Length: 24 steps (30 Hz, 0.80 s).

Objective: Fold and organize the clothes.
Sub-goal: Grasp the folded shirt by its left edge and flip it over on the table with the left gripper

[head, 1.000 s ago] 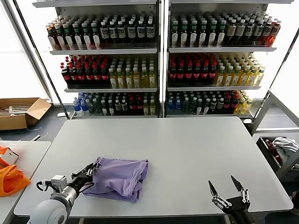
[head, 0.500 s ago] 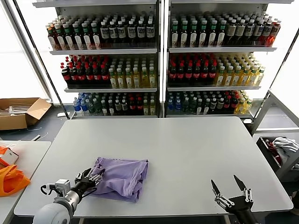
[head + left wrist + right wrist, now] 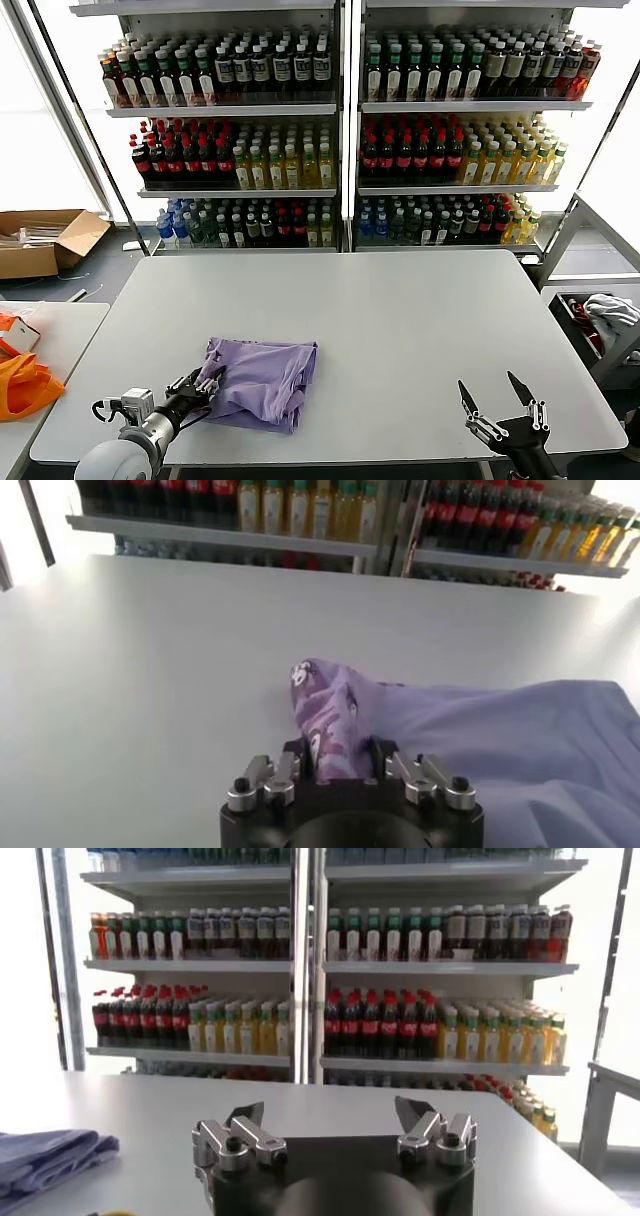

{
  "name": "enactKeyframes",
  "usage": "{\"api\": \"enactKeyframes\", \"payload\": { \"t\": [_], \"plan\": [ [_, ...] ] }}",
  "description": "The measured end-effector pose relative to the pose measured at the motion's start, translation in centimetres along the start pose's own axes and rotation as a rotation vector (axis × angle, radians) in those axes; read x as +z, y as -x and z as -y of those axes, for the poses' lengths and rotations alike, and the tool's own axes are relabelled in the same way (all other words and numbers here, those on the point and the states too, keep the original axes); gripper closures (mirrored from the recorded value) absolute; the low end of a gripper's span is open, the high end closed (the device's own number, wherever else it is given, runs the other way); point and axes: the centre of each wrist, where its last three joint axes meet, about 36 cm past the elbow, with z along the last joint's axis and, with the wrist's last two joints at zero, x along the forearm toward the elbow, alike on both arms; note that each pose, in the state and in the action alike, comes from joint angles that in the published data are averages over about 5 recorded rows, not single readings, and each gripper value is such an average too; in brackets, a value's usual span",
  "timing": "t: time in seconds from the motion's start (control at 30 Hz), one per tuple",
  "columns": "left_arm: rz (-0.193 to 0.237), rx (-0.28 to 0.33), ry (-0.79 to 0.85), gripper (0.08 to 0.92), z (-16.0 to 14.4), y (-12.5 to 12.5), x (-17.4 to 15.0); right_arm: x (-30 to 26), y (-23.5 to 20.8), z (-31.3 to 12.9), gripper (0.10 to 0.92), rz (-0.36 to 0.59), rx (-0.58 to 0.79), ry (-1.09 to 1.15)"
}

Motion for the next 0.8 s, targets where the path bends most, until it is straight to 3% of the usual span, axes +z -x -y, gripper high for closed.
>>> {"api": "enactKeyframes", "payload": {
  "t": [0.37, 0.57, 0.8],
  "plan": [
    [0.041, -0.012, -0.048, 0.878, 0.3, -1.2, -0.4, -0.2, -0.1, 0.3, 0.200, 0.011, 0.020, 0.003],
    [0.089, -0.057, -0.050, 0.895, -1.5, -3.0, -2.3, -0.1, 0.1, 0.2, 0.200, 0.014, 0.020, 0.008],
    [0.163, -0.168, -0.060, 0.895, -6.2, -5.8, -5.8, 0.0, 0.2, 0.0, 0.200, 0.014, 0.011, 0.014]
  ]
}}
